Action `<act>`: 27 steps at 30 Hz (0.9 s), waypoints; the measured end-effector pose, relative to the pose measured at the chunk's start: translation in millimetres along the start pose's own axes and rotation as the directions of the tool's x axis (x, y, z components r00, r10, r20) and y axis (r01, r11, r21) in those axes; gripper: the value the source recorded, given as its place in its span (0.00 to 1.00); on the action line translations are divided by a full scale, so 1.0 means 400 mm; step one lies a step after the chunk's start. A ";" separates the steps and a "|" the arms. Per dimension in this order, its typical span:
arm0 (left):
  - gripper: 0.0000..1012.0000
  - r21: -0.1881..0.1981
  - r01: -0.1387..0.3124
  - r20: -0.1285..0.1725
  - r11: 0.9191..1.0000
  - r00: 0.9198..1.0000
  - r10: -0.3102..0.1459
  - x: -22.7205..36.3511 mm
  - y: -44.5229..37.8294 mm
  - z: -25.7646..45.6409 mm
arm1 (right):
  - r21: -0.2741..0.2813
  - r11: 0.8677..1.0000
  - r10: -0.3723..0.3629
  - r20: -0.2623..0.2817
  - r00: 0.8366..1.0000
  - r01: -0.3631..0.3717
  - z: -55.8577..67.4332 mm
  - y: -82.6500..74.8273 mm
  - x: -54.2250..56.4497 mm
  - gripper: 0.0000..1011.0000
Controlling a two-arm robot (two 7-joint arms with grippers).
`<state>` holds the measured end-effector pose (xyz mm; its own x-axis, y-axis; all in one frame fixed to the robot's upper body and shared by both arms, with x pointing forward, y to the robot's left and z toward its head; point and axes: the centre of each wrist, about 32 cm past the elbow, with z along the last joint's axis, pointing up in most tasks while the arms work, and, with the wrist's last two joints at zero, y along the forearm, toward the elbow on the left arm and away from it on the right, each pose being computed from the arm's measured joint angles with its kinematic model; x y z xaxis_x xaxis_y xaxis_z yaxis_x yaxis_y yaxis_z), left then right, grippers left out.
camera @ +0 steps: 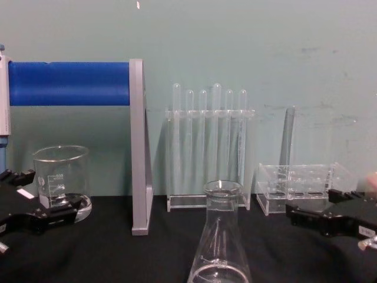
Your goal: Grasp the erlenmeyer flask with one hand, shake it three times, then place it back.
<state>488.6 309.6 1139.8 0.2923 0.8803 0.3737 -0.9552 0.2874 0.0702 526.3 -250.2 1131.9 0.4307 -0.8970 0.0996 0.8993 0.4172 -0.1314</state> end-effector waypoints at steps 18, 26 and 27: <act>0.99 0.000 0.000 0.000 1.000 1.000 0.000 0.000 0.000 0.000 | 0.001 1.000 -0.004 0.001 1.000 0.004 0.001 0.001 -0.001 0.99; 0.99 0.000 0.000 0.000 1.000 1.000 0.000 0.000 0.000 0.000 | 0.002 1.000 -0.004 0.001 1.000 0.004 0.001 0.001 -0.001 0.99; 0.99 0.000 0.000 0.000 1.000 1.000 0.000 0.000 0.000 0.000 | 0.002 1.000 -0.005 0.001 1.000 0.005 0.001 0.001 -0.001 0.99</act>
<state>488.6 309.6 1139.8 0.2923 0.8803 0.3737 -0.9552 0.2874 0.0702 526.4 -249.7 1132.3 0.4267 -0.8987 0.1014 0.9014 0.4134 -0.1288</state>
